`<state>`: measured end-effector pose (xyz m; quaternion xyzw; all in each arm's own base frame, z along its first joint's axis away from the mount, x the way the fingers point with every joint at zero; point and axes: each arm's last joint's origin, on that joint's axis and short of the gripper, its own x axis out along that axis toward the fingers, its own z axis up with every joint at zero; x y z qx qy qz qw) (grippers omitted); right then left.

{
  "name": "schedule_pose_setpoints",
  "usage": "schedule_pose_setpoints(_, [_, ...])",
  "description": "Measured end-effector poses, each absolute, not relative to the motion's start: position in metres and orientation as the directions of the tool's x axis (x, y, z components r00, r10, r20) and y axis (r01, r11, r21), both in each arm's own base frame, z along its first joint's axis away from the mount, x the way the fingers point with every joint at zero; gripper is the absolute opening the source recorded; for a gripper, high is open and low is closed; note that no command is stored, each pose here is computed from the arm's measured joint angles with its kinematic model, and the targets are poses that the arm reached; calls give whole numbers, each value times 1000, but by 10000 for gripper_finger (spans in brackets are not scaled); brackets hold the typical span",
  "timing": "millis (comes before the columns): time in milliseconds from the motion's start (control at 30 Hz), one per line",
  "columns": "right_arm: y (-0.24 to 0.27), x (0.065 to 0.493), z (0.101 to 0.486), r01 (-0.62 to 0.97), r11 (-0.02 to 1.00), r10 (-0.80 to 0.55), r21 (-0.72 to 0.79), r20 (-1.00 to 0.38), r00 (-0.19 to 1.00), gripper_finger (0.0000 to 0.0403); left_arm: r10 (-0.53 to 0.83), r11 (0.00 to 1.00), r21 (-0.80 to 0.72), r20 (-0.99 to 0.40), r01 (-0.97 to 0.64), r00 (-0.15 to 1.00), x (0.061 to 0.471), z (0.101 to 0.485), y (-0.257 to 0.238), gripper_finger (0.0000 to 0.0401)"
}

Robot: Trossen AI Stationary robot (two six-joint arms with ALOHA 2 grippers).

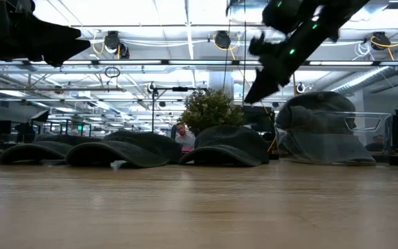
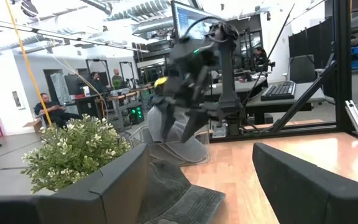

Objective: Pick & Place hat
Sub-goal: Put the right black cap into the bottom transparent bin

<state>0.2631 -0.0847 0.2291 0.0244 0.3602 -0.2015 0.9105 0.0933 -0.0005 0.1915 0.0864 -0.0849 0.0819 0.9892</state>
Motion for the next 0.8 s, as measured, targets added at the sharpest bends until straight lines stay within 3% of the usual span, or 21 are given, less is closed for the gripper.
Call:
schedule_pose_setpoints(233, [-112,273,197,438,899,-303,-16,-744,595,253,148,972,157,182,-177,972,93,191,0,294])
schedule_pose_setpoints(367, [-111,282,187,405,913,-244,41,-741,626,252,148,972,157,182,-177,972,93,191,0,294])
schedule_pose_setpoints(800, [-118,292,159,477,878,-284,26,-775,565,251,148,972,157,182,-177,972,93,191,0,294])
